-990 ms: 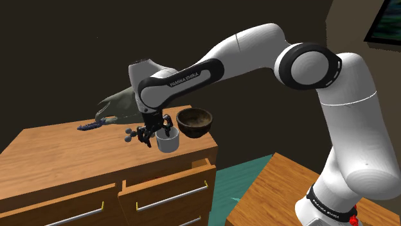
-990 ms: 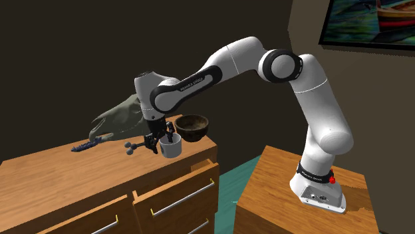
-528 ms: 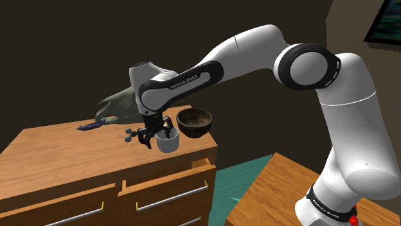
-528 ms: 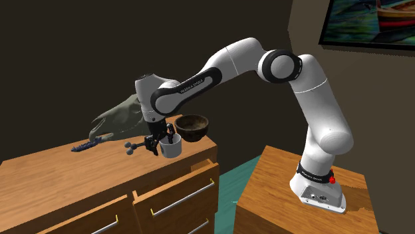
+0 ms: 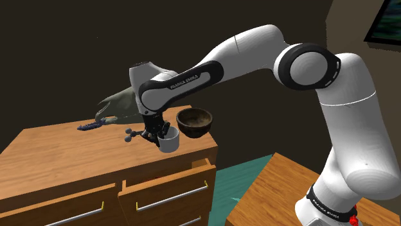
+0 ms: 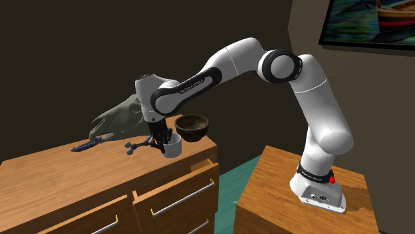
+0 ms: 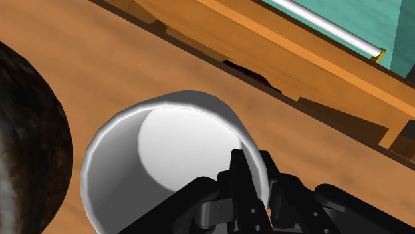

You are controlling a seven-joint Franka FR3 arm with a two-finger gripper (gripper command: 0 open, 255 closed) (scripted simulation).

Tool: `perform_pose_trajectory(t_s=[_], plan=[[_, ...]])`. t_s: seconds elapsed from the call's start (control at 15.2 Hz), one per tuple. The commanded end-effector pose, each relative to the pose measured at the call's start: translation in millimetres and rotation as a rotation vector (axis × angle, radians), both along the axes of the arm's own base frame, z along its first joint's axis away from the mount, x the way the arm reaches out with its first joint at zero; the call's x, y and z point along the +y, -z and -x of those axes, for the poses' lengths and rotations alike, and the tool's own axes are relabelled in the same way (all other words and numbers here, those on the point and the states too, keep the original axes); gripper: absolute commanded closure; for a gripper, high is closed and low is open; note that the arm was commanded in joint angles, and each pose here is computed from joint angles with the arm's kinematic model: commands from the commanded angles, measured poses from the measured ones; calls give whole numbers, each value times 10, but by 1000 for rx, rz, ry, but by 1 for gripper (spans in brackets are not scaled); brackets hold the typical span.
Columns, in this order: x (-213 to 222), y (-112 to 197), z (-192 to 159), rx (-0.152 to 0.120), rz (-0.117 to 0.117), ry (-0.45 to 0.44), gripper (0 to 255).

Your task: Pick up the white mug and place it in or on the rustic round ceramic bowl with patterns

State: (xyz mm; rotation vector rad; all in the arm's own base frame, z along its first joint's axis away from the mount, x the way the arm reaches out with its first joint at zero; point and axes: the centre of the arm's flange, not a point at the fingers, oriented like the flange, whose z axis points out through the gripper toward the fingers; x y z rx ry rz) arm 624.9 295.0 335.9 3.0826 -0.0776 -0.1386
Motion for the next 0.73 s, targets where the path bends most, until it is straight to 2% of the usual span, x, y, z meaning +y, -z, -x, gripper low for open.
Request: perform_pose_trajectory(t_s=[0.0, 0.13, 0.66], plan=[[0, 0, 0, 0, 0, 0, 255], [0, 1, 0, 0, 0, 0, 255], [0, -422, 0, 0, 0, 0, 255]])
